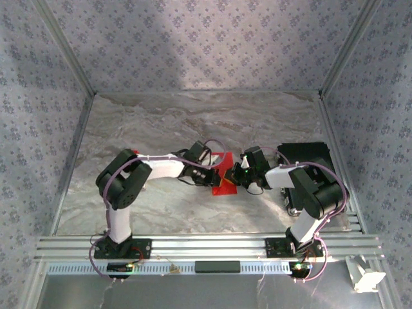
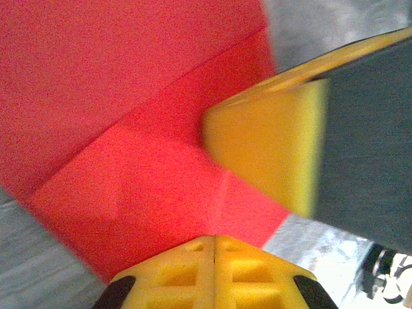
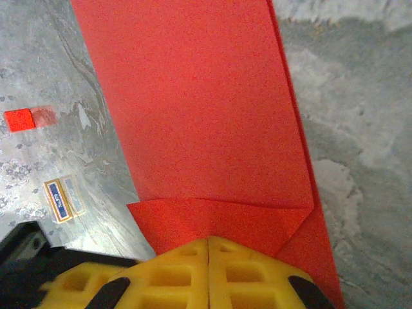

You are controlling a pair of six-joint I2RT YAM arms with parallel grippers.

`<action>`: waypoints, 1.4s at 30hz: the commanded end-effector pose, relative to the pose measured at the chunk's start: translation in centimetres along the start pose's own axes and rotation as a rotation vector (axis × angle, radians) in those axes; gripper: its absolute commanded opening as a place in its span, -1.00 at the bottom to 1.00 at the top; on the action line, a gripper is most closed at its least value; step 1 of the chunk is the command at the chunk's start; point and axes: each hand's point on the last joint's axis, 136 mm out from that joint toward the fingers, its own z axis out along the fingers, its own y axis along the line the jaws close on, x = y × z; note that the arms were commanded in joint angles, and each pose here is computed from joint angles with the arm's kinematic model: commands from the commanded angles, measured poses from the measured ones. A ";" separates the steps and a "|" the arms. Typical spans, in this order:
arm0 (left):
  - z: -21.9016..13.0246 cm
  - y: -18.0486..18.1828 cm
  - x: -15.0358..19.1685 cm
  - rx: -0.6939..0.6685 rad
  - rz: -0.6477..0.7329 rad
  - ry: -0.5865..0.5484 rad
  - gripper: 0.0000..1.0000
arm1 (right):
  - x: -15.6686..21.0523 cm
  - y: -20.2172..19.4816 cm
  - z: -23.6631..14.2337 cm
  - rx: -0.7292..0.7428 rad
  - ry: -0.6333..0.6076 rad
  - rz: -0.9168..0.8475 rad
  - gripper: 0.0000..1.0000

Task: Fold a paper plane with a square sheet of paper (pick it up from the middle)
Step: Fold the triangle a second time at the center of the table.

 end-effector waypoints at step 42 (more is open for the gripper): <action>0.8 5.6 4.1 -0.136 -0.083 0.070 -1.00 | -5.5 -0.9 -3.0 0.035 -0.108 0.025 -0.83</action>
